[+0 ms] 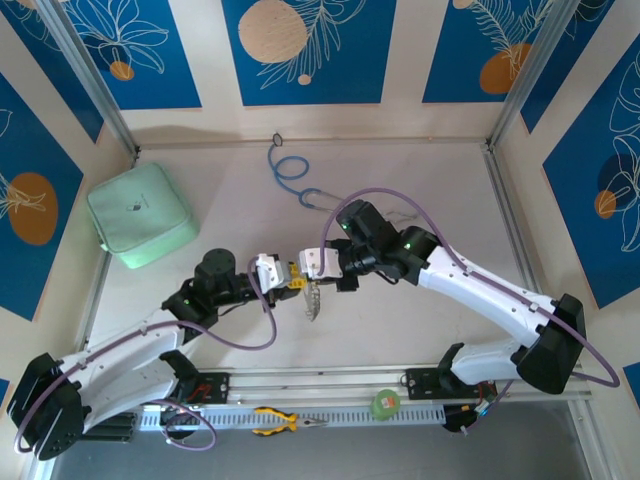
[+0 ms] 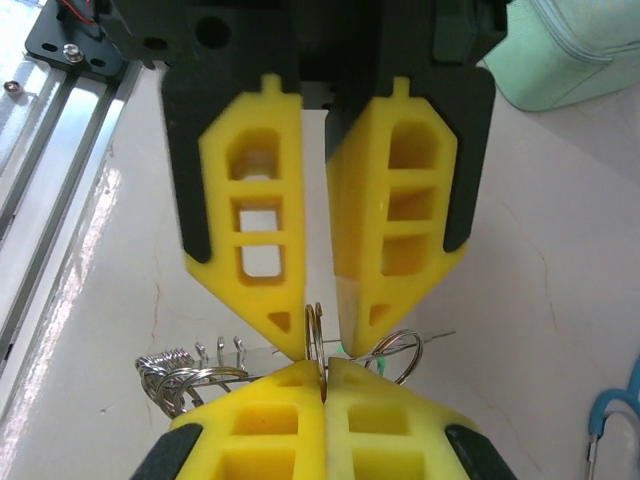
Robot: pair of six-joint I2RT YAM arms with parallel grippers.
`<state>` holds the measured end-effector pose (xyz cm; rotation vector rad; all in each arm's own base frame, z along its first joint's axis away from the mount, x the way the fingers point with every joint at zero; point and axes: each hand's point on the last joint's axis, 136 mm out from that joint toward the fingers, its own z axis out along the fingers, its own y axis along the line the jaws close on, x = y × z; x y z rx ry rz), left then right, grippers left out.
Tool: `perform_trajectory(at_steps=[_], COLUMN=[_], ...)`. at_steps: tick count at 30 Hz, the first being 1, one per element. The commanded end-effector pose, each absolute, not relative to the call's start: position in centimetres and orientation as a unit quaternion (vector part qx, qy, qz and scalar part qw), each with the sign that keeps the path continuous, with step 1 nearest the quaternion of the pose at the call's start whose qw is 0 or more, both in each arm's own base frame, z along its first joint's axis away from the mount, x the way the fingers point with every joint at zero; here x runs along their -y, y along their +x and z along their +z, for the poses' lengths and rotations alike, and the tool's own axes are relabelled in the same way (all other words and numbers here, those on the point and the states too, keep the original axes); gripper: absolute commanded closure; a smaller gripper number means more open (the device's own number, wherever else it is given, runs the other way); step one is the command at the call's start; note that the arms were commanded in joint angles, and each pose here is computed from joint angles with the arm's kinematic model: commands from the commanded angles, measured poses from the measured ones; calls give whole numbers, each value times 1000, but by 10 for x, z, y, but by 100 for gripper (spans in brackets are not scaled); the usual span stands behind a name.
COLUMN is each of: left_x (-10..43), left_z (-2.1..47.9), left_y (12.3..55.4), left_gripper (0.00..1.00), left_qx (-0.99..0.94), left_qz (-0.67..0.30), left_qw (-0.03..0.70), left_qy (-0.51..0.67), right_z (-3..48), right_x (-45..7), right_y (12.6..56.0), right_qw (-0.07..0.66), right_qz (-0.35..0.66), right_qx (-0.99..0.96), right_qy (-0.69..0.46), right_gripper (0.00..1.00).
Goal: Put the keys on the keyring
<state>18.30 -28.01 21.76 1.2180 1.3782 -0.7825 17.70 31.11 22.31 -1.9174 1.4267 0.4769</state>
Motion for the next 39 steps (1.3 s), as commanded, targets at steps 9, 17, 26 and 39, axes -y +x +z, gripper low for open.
perform_trajectory(at_steps=[9,17,26,39], left_x=[281,281,284,283], left_z=[250,256,252,253], left_y=[182,184,186,191], left_gripper=[100,100,100,100], left_qx=[-536,-539,-555,-569], left_qz=[-334,-389,-415,-413], left_qw=[596,606,590,587], left_qy=[495,437,414,401], right_z=[249,240,239,234], right_x=[-310,-292,-301,-302], right_y=[171,180,183,181], right_qw=[383,433,446,433], right_qz=[247,231,225,227], right_qx=[-542,-541,-538,-543], right_qy=[-707,-683,-679,-683], right_gripper=[70,56,65,95])
